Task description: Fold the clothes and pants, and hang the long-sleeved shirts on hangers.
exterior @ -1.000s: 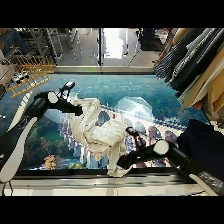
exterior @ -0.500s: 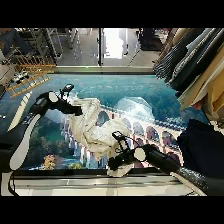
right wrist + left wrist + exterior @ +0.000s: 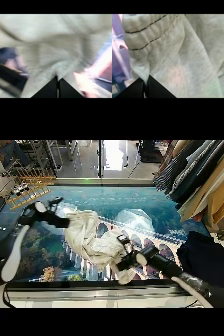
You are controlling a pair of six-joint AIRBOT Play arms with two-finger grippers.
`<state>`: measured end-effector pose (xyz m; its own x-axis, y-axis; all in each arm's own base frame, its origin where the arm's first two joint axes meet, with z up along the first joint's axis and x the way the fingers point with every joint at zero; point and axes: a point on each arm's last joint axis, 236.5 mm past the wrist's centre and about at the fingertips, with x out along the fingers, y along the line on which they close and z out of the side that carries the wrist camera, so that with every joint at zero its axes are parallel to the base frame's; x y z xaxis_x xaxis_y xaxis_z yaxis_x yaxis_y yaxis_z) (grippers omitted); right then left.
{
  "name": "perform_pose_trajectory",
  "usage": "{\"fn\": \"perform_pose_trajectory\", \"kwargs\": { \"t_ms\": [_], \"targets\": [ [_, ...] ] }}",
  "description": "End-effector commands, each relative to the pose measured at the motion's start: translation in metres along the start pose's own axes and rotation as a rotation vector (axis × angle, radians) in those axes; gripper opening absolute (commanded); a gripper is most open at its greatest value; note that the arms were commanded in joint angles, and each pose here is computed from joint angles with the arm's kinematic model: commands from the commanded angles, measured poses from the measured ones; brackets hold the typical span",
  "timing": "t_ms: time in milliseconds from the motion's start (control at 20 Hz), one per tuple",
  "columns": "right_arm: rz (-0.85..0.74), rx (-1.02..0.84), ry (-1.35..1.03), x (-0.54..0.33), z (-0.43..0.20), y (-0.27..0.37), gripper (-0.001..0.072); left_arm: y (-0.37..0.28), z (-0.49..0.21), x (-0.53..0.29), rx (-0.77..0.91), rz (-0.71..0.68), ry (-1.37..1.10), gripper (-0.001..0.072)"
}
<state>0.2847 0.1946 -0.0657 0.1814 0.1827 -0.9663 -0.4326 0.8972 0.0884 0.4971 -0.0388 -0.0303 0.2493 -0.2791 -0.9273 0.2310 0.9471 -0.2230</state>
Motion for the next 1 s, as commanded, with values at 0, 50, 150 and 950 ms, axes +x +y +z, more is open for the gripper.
{"fn": "perform_pose_trajectory", "kwargs": {
  "t_ms": [0,50,150,950],
  "targets": [
    [-0.344,0.027,-0.052,-0.053,0.027,-0.129,0.0033,0.077,-0.08,-0.063,-0.122,0.109,0.19,0.0014],
    [-0.358,0.074,-0.131,-0.07,0.046,-0.152,0.0034,0.089,-0.103,-0.075,-0.197,0.1,0.215,0.0015],
    [-0.282,0.121,-0.225,-0.088,0.071,-0.161,0.0034,0.095,-0.153,-0.085,-0.327,0.055,0.273,0.0015],
    [-0.286,0.305,-0.577,-0.184,0.11,-0.212,0.058,0.126,-0.133,-0.234,-0.554,0.055,-0.337,0.0664]
  ]
}}
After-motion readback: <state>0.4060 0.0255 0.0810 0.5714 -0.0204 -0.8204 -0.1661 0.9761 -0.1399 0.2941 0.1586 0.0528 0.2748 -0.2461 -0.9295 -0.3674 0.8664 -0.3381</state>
